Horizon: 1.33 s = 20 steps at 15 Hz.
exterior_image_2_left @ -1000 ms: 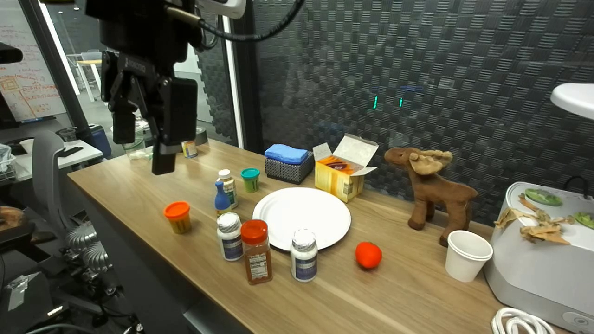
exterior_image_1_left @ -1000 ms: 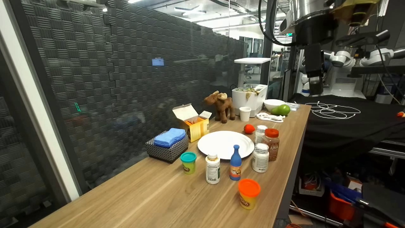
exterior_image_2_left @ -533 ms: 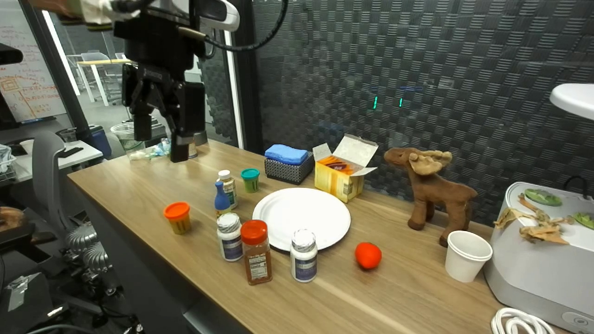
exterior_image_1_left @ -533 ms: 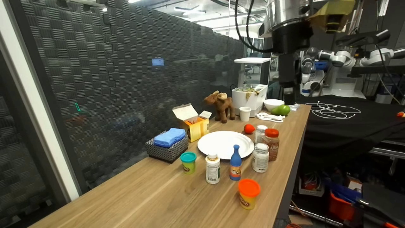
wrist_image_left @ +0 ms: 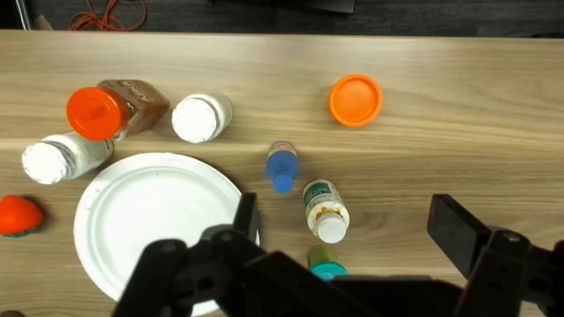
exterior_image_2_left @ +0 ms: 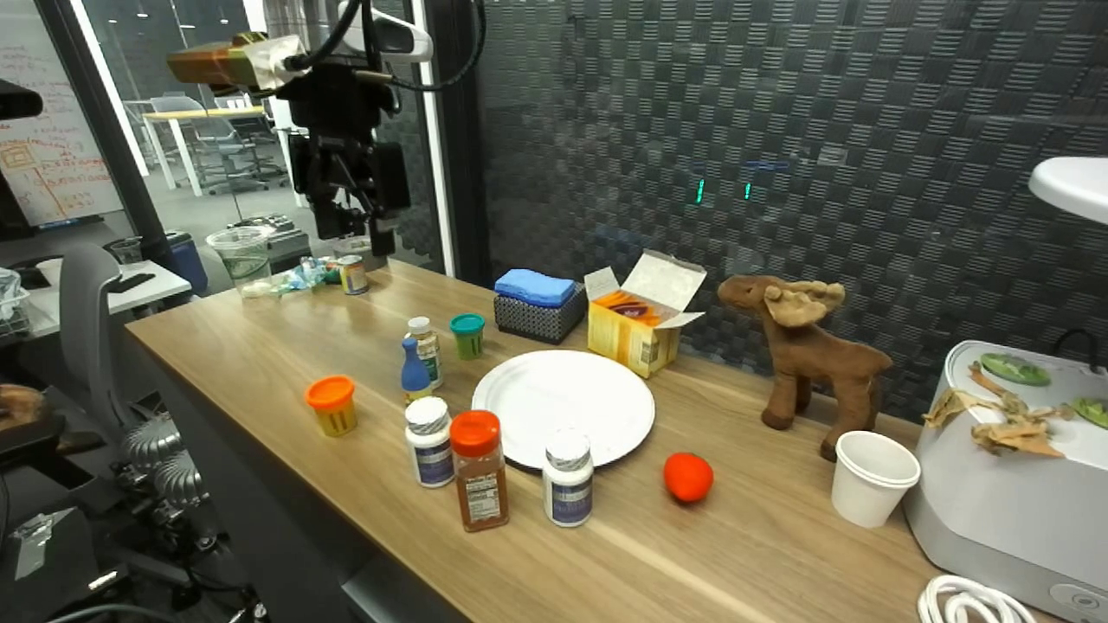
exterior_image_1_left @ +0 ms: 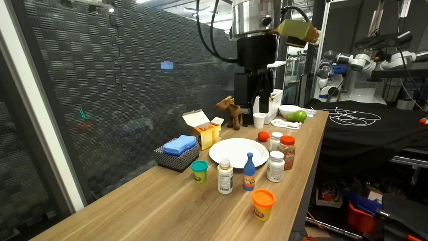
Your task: Pick up all the objects surrounding the white plate and arrange them on the plate
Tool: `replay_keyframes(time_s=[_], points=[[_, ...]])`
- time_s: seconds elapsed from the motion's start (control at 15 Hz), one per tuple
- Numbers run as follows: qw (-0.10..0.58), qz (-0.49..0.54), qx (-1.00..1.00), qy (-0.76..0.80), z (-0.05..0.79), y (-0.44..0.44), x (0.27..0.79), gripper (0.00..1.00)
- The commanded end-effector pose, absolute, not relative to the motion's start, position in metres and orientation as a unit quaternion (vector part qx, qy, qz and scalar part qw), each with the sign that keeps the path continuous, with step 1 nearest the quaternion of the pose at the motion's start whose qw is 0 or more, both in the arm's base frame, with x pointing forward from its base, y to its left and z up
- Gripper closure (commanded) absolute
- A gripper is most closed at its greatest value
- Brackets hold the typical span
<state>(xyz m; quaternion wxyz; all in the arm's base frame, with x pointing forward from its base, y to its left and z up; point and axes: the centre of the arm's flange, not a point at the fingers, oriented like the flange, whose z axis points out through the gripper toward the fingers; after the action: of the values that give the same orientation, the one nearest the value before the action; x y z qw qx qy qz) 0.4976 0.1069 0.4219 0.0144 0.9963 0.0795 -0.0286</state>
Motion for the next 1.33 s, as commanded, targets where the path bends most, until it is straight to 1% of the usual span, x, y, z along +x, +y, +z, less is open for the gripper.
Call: replay_keyframes(time_s=[0.0,0.47,0.6,0.8,1.0,1.27], points=[[0.042,0.0,0.995,0.094,0.404,0.132,0.526,0.0],[0.075,0.012,0.987,0.142,0.365,0.157,0.587,0.0],[0.07,0.012,0.987,0.145,0.358,0.161,0.606,0.0],[0.044,0.0,0.988,0.145,0.337,0.163,0.631,0.0],[0.029,-0.013,0.989,0.145,0.316,0.165,0.644,0.0],[0.03,-0.027,0.989,0.144,0.285,0.164,0.651,0.0]])
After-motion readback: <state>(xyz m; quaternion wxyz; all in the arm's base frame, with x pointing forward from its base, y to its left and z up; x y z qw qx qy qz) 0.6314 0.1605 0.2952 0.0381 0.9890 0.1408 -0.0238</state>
